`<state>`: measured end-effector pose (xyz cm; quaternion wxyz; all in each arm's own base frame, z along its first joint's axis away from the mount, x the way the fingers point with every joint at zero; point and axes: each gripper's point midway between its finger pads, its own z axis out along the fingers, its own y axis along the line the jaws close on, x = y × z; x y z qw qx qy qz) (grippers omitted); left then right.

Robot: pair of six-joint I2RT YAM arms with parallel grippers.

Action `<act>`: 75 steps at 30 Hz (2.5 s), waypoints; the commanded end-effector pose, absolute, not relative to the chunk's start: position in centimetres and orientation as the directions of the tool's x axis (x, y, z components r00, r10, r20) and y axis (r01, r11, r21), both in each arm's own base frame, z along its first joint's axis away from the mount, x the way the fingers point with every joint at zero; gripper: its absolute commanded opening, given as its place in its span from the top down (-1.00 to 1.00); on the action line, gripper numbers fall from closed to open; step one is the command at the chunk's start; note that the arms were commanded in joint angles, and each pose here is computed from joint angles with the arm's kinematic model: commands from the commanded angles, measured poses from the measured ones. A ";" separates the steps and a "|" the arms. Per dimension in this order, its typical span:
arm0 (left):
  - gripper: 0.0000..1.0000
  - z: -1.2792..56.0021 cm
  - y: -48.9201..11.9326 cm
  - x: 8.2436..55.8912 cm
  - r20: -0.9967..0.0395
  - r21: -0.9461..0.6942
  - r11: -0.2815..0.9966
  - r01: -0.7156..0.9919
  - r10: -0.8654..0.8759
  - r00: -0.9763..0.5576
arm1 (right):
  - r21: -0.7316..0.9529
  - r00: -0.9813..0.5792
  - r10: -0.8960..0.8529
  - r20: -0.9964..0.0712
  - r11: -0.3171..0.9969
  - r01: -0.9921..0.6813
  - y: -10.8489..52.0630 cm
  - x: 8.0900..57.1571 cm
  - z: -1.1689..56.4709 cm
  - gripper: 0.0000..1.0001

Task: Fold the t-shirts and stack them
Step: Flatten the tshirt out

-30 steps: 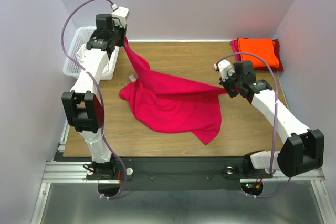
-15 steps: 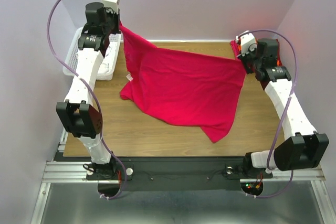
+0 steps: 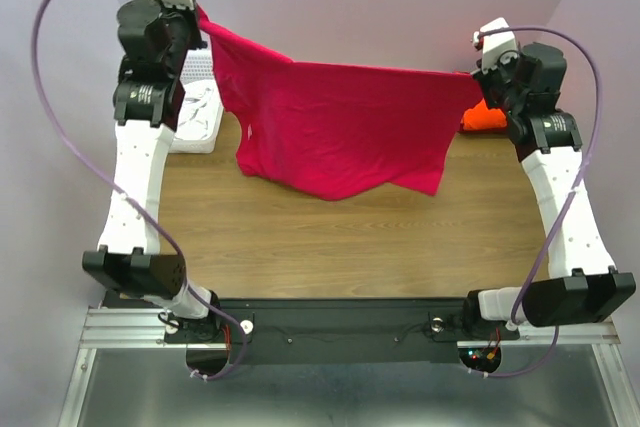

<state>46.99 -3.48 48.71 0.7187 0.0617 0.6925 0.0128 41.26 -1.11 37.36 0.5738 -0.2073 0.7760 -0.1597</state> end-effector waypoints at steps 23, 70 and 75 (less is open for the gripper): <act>1.00 67.3 -0.5 28.0 -0.801 0.016 0.999 -0.036 0.034 0.598 | -0.518 0.139 -0.541 -0.830 0.839 0.169 -2.9 33.7 57.1 0.99; 1.00 34.3 -3.9 51.1 -0.955 0.194 0.966 0.172 0.145 0.260 | -0.590 0.100 -0.582 -0.807 0.795 -0.137 0.7 55.2 33.4 0.99; 1.00 31.3 -3.5 50.6 -0.968 0.235 0.952 0.195 0.212 0.134 | -0.608 0.041 -0.613 -0.789 0.768 -0.201 0.8 53.8 29.6 0.99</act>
